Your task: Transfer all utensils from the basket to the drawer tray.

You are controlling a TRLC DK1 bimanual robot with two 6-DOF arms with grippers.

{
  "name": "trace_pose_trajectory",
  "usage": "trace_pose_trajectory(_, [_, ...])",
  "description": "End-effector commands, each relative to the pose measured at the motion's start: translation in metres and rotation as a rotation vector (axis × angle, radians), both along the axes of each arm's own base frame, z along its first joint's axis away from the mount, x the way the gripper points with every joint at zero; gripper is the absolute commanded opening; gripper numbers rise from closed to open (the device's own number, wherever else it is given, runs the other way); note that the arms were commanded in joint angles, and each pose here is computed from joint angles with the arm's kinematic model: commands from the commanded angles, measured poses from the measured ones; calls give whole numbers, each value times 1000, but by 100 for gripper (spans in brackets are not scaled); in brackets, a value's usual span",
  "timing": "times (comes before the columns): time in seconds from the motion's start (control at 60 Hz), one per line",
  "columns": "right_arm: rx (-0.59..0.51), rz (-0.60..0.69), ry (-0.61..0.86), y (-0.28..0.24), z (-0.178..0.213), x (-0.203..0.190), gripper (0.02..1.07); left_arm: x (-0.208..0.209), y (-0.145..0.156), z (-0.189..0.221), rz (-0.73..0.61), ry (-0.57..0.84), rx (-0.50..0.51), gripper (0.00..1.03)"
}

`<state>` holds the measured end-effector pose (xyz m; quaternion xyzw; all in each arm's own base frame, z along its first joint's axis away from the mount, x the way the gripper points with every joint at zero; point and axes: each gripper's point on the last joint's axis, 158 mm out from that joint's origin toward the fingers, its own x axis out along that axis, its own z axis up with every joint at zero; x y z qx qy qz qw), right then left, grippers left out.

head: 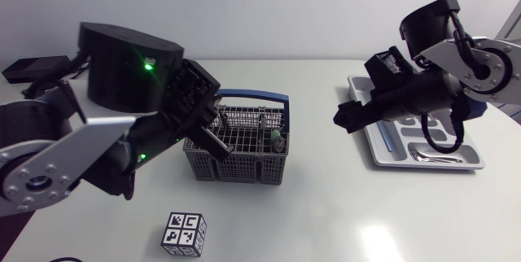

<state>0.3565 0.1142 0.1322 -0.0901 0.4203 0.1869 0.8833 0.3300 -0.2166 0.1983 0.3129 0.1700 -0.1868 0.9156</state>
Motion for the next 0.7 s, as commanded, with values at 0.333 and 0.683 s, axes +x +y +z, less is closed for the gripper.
trace_pose_trajectory(0.333, [53,232,-200,59,64,-48,92,-27,-7,68,-69,59,-342,4])
trace_pose_trajectory(0.683, [90,391,-262,104,89,-79,91,-24,-35,55,-113,467,-566,3])
